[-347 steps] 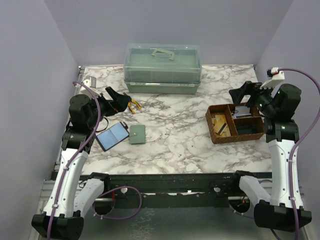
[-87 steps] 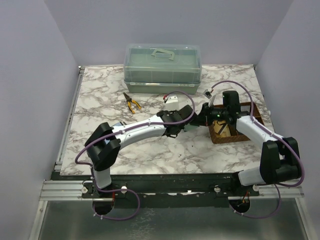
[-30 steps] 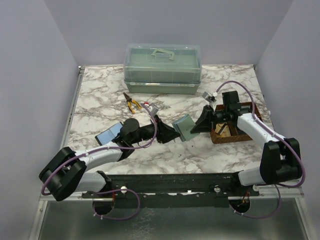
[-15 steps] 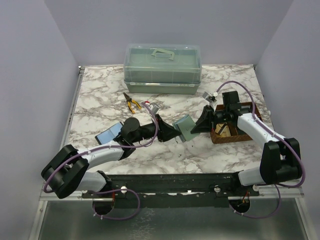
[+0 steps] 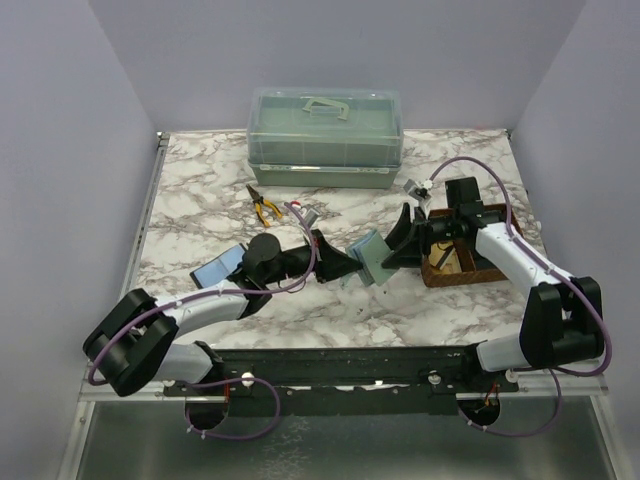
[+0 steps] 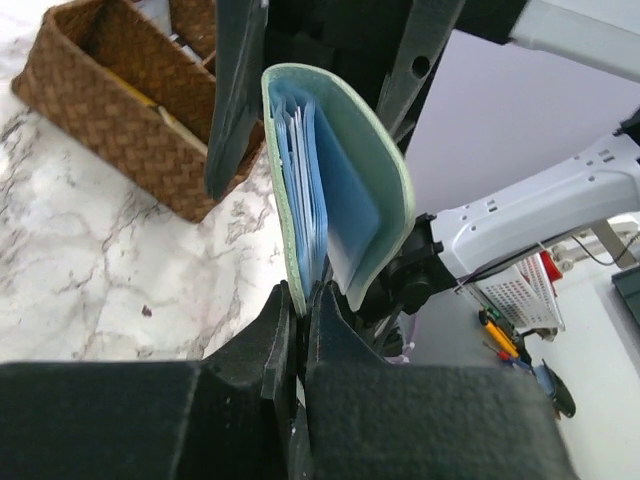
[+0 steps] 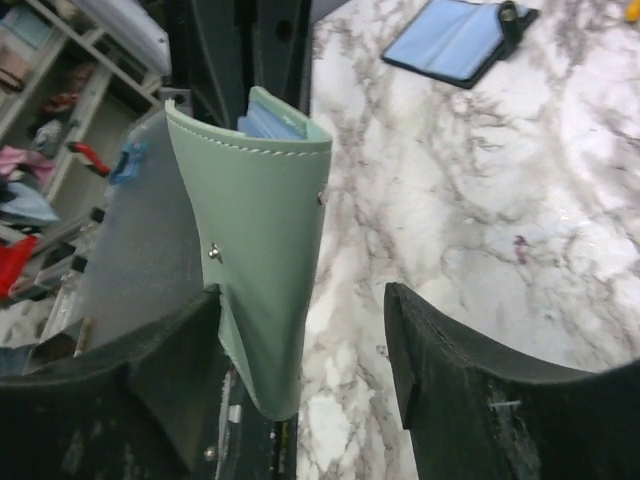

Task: Take the credit cards out of the card holder
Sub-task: Open the card holder.

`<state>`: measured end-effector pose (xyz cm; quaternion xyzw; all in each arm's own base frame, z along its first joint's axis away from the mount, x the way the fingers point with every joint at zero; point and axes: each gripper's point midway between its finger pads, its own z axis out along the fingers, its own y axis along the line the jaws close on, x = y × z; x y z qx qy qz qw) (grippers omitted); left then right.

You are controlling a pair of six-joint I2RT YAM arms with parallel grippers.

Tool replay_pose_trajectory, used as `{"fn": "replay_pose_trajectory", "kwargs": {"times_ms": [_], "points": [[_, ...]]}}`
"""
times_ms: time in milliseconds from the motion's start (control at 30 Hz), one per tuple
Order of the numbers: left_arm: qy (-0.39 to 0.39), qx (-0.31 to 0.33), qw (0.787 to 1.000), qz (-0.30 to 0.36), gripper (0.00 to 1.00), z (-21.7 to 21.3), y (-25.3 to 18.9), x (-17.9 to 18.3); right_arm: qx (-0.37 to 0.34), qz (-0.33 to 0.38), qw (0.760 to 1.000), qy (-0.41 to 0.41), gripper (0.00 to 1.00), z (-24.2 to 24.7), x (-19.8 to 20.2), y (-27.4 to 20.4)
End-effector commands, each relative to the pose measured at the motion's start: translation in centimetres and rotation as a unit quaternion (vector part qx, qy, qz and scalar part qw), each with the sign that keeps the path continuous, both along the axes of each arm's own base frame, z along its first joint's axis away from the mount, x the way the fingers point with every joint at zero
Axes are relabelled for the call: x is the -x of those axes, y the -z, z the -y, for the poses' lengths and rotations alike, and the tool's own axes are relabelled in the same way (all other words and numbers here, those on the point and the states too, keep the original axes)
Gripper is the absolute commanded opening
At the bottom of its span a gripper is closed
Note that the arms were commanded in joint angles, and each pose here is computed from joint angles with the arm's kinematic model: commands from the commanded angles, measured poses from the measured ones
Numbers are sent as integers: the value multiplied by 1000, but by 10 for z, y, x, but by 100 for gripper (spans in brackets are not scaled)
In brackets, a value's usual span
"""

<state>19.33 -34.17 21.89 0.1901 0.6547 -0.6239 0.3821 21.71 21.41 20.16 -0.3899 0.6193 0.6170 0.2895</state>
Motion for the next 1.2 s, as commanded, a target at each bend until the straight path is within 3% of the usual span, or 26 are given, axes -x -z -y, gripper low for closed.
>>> {"fn": "replay_pose_trajectory", "kwargs": {"times_ms": [0, 200, 367, 433, 633, 1167], "points": [[-58, -41, 997, -27, 0, -11, 6, -12, 89, 55, 990, 96, 76, 14, -40, 7], [-176, -166, 969, -58, 0, -26, 27, -35, 106, 98, 978, 153, 88, 32, -48, -3], [-213, -267, 937, -69, 0, -19, 35, -43, 112, 107, 976, 155, 93, 33, -48, -4], [-218, -280, 932, -75, 0, -15, 35, -45, 103, 108, 978, 145, 93, 31, -44, -6], [-230, -258, 932, -106, 0, -2, 26, -53, 116, 104, 973, 168, 99, 34, -49, 2], [-219, -170, 952, -133, 0, 23, 3, -56, 229, 115, 949, 186, 100, 12, -65, 50]]}}
